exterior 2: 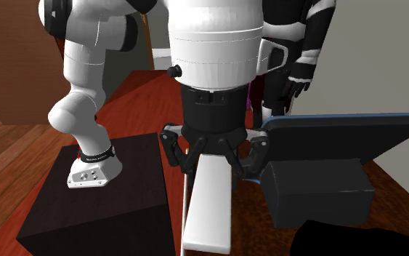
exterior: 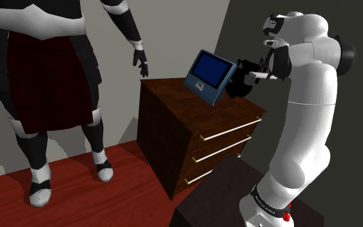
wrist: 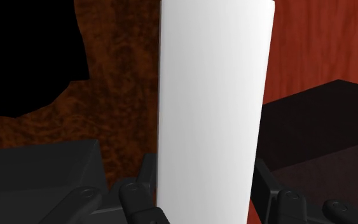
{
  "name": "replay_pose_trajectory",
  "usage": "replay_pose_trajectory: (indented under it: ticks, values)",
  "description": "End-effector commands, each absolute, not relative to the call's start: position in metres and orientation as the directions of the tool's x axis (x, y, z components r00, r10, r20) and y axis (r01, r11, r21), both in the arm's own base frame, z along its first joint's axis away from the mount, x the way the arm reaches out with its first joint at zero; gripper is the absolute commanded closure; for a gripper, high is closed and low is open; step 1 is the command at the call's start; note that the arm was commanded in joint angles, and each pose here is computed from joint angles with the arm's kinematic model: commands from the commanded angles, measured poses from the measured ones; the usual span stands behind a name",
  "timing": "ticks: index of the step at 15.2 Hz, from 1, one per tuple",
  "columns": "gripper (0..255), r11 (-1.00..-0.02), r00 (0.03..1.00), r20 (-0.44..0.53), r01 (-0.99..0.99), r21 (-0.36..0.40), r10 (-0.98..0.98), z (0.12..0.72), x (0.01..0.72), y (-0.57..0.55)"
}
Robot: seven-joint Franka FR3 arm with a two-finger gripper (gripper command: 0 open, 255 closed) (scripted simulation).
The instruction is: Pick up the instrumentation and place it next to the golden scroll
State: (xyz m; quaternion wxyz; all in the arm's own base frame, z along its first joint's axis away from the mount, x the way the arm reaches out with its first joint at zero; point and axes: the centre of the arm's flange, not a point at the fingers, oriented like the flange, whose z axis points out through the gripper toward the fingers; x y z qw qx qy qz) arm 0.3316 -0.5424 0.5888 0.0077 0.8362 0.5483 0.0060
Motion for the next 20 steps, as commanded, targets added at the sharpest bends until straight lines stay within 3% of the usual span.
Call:
replay_pose_trajectory:
  ticks: [1, 20]
  values:
    - [255, -0.398, 0.398, 0.001, 0.917, 0.020, 0.917, 0.578, 0.331, -0.542]
    - [255, -0.398, 0.398, 0.001, 0.917, 0.020, 0.917, 0.478, 0.331, -0.542]
